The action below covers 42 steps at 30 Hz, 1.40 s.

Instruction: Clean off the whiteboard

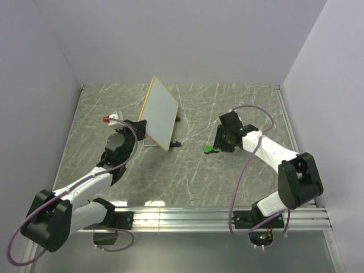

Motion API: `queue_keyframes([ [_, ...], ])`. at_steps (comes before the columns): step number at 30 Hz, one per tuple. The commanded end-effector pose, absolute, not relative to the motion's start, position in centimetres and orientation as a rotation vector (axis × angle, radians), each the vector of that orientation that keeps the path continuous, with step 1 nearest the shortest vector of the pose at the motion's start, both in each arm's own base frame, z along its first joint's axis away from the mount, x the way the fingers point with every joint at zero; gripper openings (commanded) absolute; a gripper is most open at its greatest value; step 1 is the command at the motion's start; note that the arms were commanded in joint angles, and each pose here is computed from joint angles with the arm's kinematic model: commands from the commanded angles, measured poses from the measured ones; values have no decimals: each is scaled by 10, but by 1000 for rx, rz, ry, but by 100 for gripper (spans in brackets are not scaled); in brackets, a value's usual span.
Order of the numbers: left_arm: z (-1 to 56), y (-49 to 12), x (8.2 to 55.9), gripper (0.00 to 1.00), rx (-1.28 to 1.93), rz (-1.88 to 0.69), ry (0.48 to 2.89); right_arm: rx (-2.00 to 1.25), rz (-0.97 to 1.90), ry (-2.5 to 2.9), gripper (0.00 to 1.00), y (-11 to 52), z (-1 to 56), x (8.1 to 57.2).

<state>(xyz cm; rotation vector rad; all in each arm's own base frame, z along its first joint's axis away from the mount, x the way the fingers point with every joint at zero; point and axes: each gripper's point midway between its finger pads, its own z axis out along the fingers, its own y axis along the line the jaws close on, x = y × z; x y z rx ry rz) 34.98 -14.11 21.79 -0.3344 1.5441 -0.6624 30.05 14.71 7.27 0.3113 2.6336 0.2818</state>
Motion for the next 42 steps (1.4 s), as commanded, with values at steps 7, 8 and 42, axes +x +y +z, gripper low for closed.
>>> queue_keyframes([
  [7, 268, -148, 333, 0, -449, -538, 1386, 291, 332, 2555, 49, 143, 89, 290],
  [8, 266, -142, 332, 1, -472, -500, 1390, 291, 328, 2562, 49, 141, 86, 288],
  [42, 215, -192, 319, 2, -457, -525, 1552, 321, 326, 2570, 49, 135, 76, 272],
])
